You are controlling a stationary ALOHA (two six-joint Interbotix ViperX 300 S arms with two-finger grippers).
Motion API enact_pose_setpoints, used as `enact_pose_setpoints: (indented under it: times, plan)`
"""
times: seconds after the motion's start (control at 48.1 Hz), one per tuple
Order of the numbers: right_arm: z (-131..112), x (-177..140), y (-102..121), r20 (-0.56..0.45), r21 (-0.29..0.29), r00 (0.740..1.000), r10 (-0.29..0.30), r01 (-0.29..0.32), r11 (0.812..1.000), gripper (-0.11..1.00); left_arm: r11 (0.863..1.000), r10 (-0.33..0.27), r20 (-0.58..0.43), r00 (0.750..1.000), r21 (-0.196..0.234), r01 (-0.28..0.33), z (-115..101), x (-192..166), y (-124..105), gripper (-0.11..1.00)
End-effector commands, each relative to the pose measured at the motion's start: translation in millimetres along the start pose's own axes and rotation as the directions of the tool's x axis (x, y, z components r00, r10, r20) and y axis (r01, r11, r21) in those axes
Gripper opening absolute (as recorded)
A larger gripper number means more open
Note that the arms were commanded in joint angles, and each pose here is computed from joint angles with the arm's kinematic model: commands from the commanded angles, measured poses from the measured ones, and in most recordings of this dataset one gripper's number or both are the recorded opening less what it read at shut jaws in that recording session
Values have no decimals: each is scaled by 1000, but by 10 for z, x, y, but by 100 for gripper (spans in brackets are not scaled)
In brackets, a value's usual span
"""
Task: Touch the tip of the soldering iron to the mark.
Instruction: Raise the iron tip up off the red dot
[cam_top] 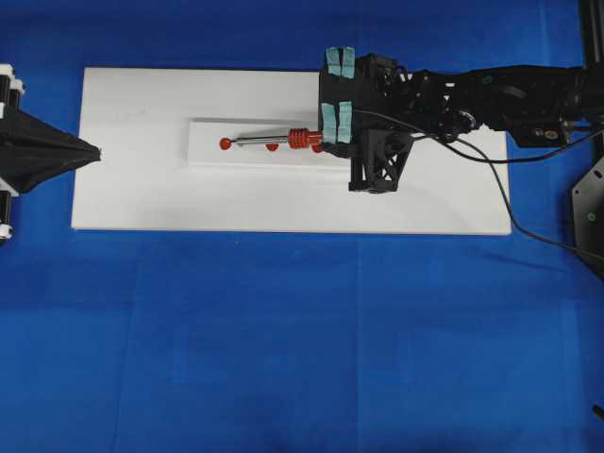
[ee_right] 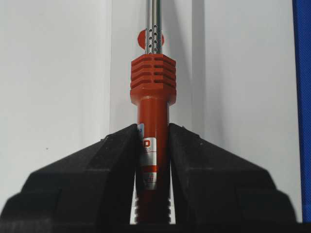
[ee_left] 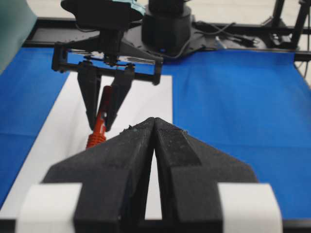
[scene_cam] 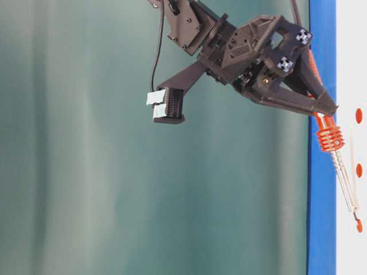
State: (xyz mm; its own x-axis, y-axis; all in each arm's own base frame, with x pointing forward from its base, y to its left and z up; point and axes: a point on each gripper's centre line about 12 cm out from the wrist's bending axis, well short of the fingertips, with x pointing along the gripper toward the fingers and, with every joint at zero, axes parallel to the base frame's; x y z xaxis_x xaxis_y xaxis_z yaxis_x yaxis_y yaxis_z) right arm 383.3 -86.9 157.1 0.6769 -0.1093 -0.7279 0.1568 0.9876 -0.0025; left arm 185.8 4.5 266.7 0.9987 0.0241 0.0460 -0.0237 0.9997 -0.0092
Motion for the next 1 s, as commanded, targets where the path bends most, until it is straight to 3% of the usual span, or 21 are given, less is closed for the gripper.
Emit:
enact_pose_setpoints:
  times: [0.0,0.623,0.977]
  plan:
    - [93,-42,2,29,-4,1000,-2,2,1000,6,1000,0,12,1000,0,0,35,18,0,2]
    - [101,-51,8,32,-5,999,-1,1,1000,6,1000,1,15,1000,0,-1,43,19,2,2]
    - [387,-560,-26,143,-5,990,-5,6,1000,6,1000,0,18,1000,-2,0,50,13,0,2]
